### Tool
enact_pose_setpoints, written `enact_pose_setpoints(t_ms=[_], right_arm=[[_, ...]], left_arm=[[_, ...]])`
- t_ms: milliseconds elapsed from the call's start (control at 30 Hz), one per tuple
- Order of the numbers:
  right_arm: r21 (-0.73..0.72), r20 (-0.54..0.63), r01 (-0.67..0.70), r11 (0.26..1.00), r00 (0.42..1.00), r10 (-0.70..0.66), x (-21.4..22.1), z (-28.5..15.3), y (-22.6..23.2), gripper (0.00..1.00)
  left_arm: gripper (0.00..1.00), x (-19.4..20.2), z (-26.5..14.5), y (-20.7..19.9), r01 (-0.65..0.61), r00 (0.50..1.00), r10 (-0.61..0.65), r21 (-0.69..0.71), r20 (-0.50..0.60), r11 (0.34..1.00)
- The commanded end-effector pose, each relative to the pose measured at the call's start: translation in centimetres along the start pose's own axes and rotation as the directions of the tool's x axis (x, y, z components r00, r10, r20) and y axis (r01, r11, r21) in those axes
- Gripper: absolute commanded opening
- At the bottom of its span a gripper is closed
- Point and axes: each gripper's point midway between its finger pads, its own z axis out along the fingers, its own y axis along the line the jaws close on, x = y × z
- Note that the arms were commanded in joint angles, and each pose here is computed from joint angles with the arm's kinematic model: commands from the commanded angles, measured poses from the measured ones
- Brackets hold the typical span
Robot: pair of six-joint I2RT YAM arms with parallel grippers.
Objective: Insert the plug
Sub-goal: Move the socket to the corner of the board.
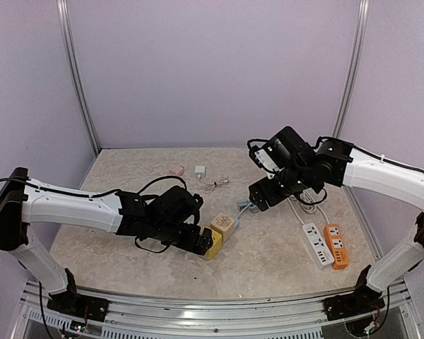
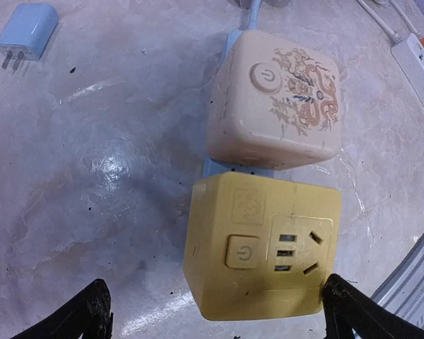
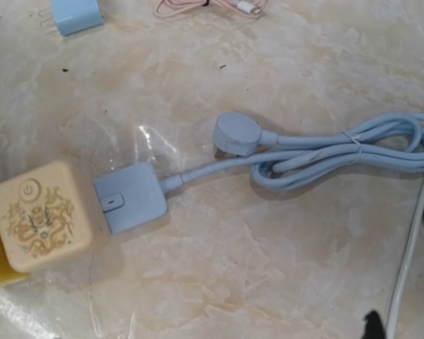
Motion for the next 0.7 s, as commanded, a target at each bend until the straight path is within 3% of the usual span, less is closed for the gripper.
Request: enact_pose_setpoints(t_ms=[0,267,667], right_arm=[[0.011,0.011,-0.011,1.000,1.000,0.011,0.0,-0.8,-0.8,0.87],[0.016,0.009,-0.010,1.000,1.000,0.010,0.3,-0.9,-1.0,0.87],[0.019,0.011,-0.006,1.000,1.000,0.006,0.3,-1.0,-1.1,0.87]], left_arm=[[0.99,0.0,0.8,-1.6,-0.049,0.998,0.050,0.034,-0.032,0.998],[0.93,0.2,2.4,-2.3,-0.051,0.996,0.054,0.034,-0.073,0.998],[0.55,1.4,3.6,-0.6,-0.051,0.990,0.042,-0.072,-0.131,0.996]])
